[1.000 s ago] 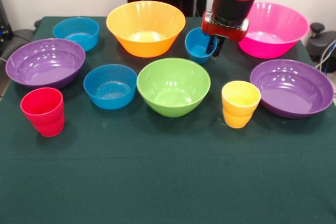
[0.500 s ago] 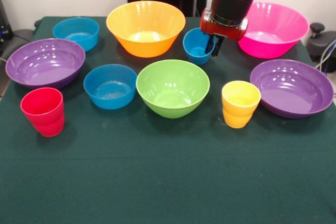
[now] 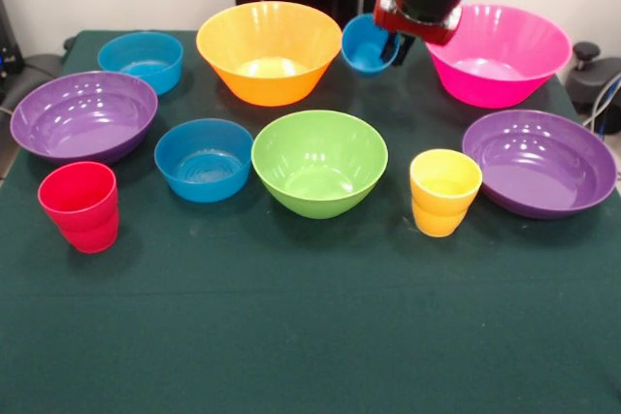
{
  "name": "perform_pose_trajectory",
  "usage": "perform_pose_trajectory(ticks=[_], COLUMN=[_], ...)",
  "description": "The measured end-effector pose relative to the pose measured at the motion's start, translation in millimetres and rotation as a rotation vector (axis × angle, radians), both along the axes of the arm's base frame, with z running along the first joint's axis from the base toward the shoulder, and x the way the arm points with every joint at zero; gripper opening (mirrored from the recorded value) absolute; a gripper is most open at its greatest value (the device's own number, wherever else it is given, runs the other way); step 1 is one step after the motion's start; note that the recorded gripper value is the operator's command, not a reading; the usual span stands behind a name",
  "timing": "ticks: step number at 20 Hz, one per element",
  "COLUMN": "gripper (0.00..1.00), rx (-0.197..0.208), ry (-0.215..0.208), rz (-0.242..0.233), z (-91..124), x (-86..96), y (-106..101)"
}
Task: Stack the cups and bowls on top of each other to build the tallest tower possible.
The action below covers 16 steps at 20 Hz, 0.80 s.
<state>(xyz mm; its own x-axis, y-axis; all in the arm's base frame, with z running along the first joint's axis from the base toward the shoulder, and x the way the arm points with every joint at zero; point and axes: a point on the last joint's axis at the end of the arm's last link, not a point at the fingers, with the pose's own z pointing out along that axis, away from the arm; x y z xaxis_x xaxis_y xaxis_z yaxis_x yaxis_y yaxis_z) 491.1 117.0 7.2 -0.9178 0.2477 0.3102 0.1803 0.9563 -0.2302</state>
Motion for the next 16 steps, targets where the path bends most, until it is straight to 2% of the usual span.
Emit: perform_pose_trajectory(ticks=[2, 7, 12, 15, 16], gripper=[0.0, 0.0, 0.0, 0.0, 0.0], rx=[-0.005, -0.013, -0.011, -0.008, -0.006], ry=[0.038, 0.073, 0.043, 0.019, 0.001], rz=[-0.005, -0.02, -0.033, -0.042, -0.048], z=[9, 28, 38, 41, 43], x=[-2.6, -1.2, 13.4, 26.4, 36.0], y=[1, -1, -3, -5, -8])
